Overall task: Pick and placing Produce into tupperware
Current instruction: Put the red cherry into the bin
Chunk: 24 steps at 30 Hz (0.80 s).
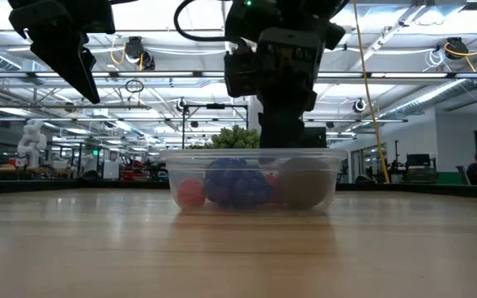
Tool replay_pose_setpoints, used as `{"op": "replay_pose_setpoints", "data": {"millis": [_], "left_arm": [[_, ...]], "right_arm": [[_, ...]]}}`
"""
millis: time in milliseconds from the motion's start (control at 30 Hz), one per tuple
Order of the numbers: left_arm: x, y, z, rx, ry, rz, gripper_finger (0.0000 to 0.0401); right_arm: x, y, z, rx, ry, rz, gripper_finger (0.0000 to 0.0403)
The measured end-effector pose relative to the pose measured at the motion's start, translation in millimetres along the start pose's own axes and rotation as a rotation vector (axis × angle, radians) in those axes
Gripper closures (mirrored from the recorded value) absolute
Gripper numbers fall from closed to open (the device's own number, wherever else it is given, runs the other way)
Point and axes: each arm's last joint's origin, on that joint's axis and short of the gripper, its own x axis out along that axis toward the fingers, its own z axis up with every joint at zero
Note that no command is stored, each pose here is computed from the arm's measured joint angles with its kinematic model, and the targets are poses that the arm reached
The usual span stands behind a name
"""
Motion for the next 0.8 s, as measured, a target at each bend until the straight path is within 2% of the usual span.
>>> {"op": "replay_pose_setpoints", "data": {"millis": [167, 800], "left_arm": [[0.0, 0.0, 0.0, 0.0, 0.0, 0.0, 0.0148], [0.0, 0.0, 0.0, 0.0, 0.0, 0.0, 0.0148]], "right_arm": [[-0.2, 2.2, 2.2, -0.005, -0.012, 0.053, 0.0291], [-0.5, 2.7, 4.3, 0.014, -0.033, 0.057, 0.0285]]}}
